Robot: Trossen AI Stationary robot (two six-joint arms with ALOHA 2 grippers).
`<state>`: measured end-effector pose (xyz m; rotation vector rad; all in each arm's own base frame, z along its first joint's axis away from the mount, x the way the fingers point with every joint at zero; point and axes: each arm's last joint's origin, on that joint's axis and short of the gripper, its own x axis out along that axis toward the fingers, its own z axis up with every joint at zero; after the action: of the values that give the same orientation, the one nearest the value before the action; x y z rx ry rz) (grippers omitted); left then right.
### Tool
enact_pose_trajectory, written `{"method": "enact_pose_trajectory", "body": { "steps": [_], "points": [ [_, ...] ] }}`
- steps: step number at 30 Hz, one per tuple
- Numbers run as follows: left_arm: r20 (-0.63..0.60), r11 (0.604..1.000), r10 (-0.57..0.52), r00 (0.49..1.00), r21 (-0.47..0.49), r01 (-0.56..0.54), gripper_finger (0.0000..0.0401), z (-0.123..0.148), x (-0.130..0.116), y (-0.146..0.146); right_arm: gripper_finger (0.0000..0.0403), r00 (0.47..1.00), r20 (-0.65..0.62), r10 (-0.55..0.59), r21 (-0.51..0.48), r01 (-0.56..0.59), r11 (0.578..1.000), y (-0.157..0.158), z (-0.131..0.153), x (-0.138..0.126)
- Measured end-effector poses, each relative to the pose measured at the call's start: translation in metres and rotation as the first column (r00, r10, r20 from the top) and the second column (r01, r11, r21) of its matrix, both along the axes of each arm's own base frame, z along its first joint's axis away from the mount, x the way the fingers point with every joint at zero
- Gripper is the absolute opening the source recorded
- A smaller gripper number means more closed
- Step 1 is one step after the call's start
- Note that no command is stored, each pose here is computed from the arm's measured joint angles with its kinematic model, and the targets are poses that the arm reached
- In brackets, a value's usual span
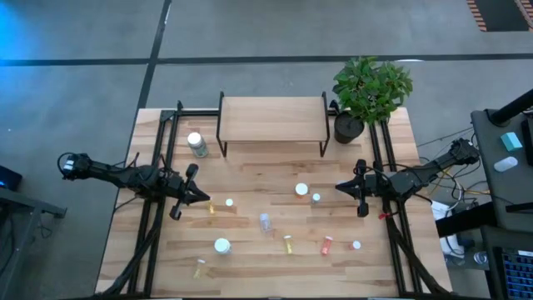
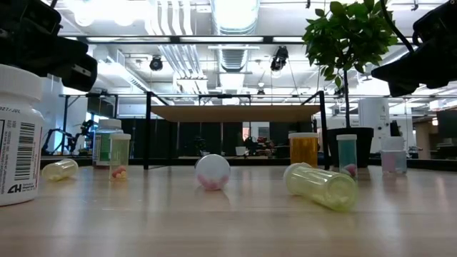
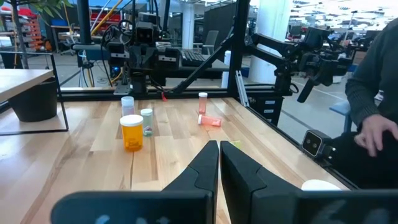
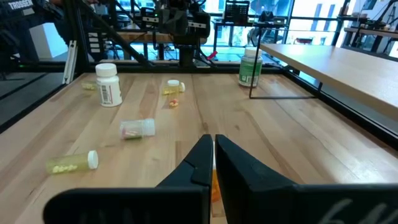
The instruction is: Pick and place medicine bottles onto shelf by color
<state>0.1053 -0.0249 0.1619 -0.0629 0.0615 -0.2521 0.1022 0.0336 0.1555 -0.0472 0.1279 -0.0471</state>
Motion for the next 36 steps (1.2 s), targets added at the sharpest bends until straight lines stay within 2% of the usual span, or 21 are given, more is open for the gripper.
{"method": "enact_pose_trajectory", "body": {
  "steps": [12,18,22,24,27,29,31,33,36],
  "points": [
    [0.026,1.000,0.005,1.000,-0.005,-0.004,0.0000,0.003,0.000,0.000,0.0009,1.000,0.000,0.000,-0.002,0.000,1.000,0.000,0.000,0.000],
    [0.199,0.989,0.141,0.970,-0.069,-0.130,0.0000,0.020,0.000,0.004,0.0009,1.000,0.000,0.000,0.000,0.000,1.000,0.000,0.000,0.000],
    [0.346,0.961,0.271,0.898,-0.156,-0.230,0.0000,0.038,-0.004,0.009,0.0009,1.000,0.000,0.000,-0.002,0.000,1.000,0.000,0.000,0.000],
    [0.352,0.934,0.358,0.865,-0.152,-0.324,0.0000,0.046,-0.005,0.012,0.0009,1.000,0.000,-0.001,0.000,0.001,1.000,0.000,0.000,0.000],
    [0.339,0.867,0.498,0.798,-0.189,-0.461,0.0000,0.067,-0.008,0.016,0.0009,1.000,0.000,0.000,-0.002,0.000,1.000,0.000,0.000,0.000],
    [0.268,0.787,0.617,0.740,-0.193,-0.586,0.0000,0.081,-0.010,0.021,0.0009,1.000,0.000,0.000,0.001,0.000,1.000,0.000,0.000,0.000],
    [0.155,0.686,0.728,0.668,-0.174,-0.707,0.0000,0.091,-0.011,0.024,0.0009,1.000,0.000,0.000,-0.002,0.000,1.000,0.000,0.000,0.000],
    [0.049,0.583,0.812,0.582,-0.131,-0.802,0.0000,0.100,-0.012,0.027,0.0009,1.000,0.000,0.000,0.000,0.000,1.000,0.000,0.000,0.000],
    [-0.054,0.473,0.879,0.473,-0.025,-0.881,0.0000,0.110,-0.011,0.029,0.0009,1.000,0.000,0.000,-0.002,0.000,1.000,0.000,0.000,0.000]
  ]
}}
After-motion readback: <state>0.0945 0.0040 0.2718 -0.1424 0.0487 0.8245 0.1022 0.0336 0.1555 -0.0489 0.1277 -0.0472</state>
